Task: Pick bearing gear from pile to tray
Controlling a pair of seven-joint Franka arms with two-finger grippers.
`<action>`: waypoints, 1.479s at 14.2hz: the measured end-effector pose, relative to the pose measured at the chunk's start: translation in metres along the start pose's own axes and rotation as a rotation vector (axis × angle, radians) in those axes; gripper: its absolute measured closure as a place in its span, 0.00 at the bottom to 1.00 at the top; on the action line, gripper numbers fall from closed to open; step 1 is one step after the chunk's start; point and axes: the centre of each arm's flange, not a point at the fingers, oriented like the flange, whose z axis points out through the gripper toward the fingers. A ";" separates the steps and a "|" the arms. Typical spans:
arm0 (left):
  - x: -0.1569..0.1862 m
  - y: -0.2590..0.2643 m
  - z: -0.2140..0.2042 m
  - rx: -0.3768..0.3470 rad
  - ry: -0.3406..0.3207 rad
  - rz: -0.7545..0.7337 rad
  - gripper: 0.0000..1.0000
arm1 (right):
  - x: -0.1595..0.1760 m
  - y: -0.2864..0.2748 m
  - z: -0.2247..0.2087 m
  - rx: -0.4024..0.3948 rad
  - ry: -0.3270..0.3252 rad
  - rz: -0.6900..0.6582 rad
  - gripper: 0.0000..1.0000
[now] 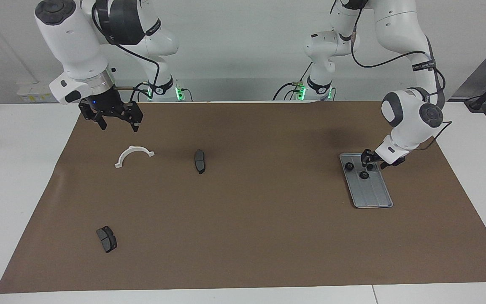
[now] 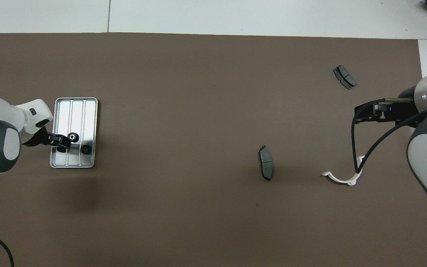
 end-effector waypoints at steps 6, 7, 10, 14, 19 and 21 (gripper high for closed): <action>0.040 0.021 -0.119 0.015 0.072 -0.059 0.13 | 0.000 0.000 0.000 0.000 0.000 0.000 0.00; 0.044 0.031 -0.141 0.012 0.075 -0.078 0.13 | 0.000 0.000 0.000 0.000 0.000 0.000 0.00; 0.044 0.054 -0.196 -0.012 0.040 -0.119 0.12 | 0.000 0.000 0.000 0.000 0.000 0.000 0.00; 0.037 0.063 -0.243 -0.014 0.039 -0.136 0.12 | 0.000 0.000 0.000 0.000 0.000 0.000 0.00; 0.022 0.069 -0.282 -0.008 0.105 -0.174 0.00 | 0.000 0.000 0.000 0.000 0.000 0.000 0.00; 0.019 0.069 -0.286 -0.008 0.108 -0.176 0.00 | 0.000 0.000 0.000 0.000 0.000 0.000 0.00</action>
